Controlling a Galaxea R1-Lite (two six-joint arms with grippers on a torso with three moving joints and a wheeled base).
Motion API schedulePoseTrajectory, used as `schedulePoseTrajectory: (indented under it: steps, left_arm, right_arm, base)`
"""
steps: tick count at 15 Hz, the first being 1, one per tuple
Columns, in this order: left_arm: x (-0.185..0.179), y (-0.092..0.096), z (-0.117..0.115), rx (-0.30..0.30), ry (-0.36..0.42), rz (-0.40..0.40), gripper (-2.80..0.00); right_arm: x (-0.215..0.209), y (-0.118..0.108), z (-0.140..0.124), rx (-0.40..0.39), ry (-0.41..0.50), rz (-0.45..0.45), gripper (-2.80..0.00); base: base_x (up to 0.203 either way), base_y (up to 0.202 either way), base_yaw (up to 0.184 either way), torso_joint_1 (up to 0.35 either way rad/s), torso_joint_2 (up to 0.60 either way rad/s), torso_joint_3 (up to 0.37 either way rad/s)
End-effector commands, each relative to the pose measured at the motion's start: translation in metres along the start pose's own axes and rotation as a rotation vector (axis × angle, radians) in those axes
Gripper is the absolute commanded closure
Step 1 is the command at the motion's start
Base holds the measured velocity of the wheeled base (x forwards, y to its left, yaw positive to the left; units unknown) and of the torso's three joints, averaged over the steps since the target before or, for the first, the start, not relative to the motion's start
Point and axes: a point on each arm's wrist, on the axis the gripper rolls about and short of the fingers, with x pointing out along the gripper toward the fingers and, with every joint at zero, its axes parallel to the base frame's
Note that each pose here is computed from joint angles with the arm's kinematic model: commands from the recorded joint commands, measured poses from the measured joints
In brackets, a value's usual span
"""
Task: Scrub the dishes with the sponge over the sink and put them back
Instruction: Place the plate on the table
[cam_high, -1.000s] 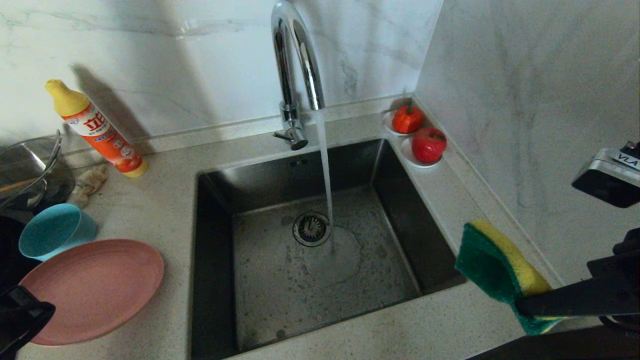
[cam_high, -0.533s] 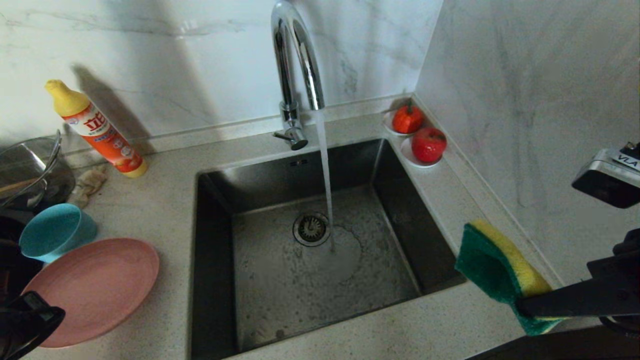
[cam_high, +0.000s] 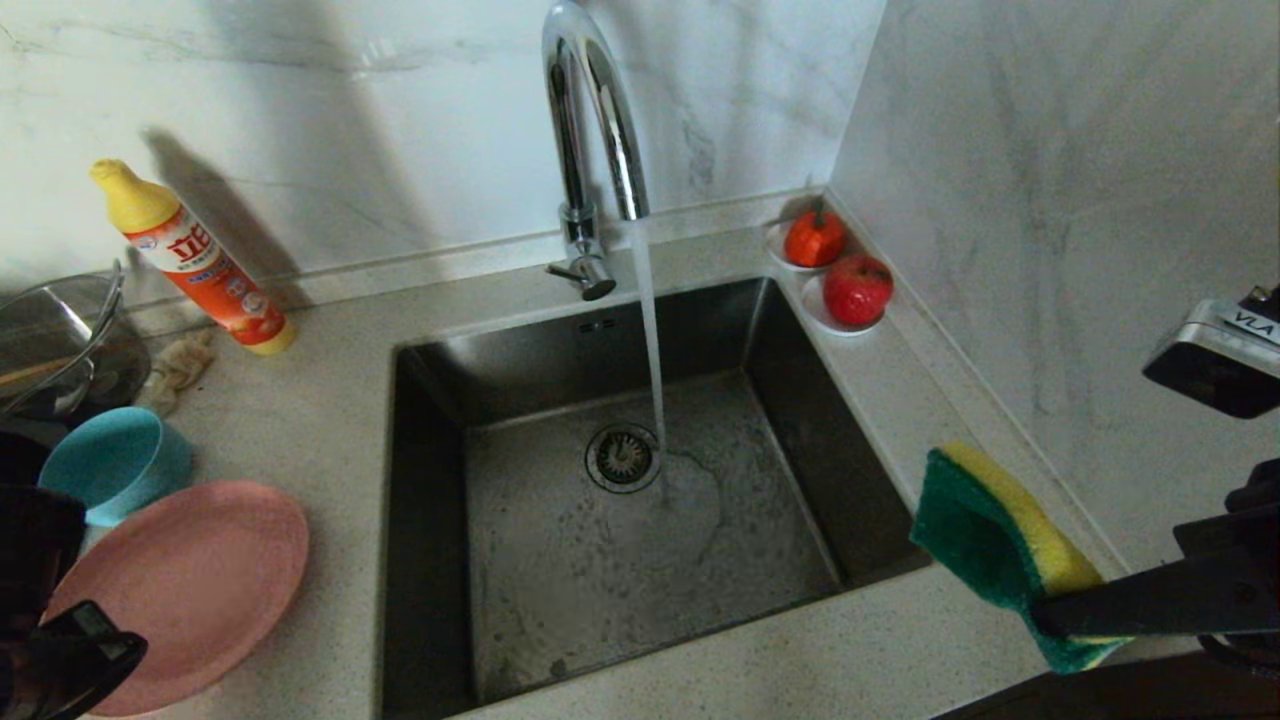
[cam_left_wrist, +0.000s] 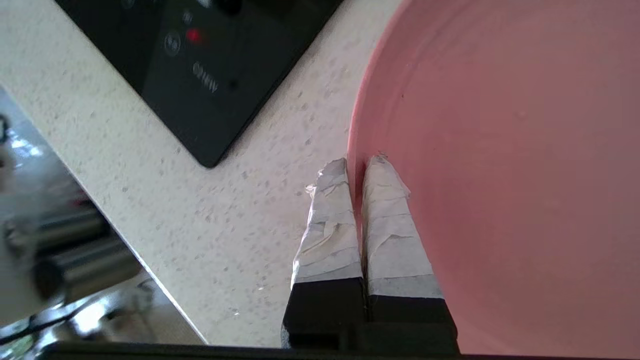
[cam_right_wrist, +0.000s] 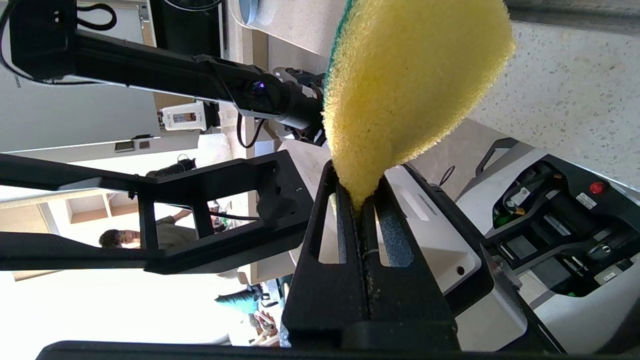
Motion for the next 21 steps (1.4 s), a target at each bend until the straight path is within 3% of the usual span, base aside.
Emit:
schedulePoseTrajectory:
  steps: [1,13,14,18,21]
  left_arm:
    - [0.006,0.000,-0.006,0.019,0.029,0.024,0.00]
    - [0.015,-0.005,-0.008,0.040,0.058,0.045,0.00]
    - [0.015,-0.005,-0.008,0.039,0.057,0.044,-2.80]
    - [0.009,-0.003,-0.005,0.025,0.036,0.025,-2.80]
    - [-0.008,0.003,0.003,-0.014,-0.028,-0.020,-2.80]
  right_arm:
    - [0.000,0.000,-0.001,0.005,0.004,0.005,0.00]
    - [0.001,-0.003,-0.003,0.006,0.013,0.003,0.00]
    - [0.002,-0.003,-0.003,0.007,0.014,0.003,0.00]
    - [0.002,-0.004,-0.004,0.011,0.016,0.000,0.00]
    - [0.003,-0.005,-0.004,0.011,0.021,0.000,0.00]
  base:
    - [0.000,0.000,0.000,0.000,0.00,0.000]
    - [0.000,0.000,0.000,0.000,0.00,0.000]
    - [0.000,0.000,0.000,0.000,0.00,0.000]
    - [0.000,0.000,0.000,0.000,0.00,0.000]
    - [0.000,0.000,0.000,0.000,0.00,0.000]
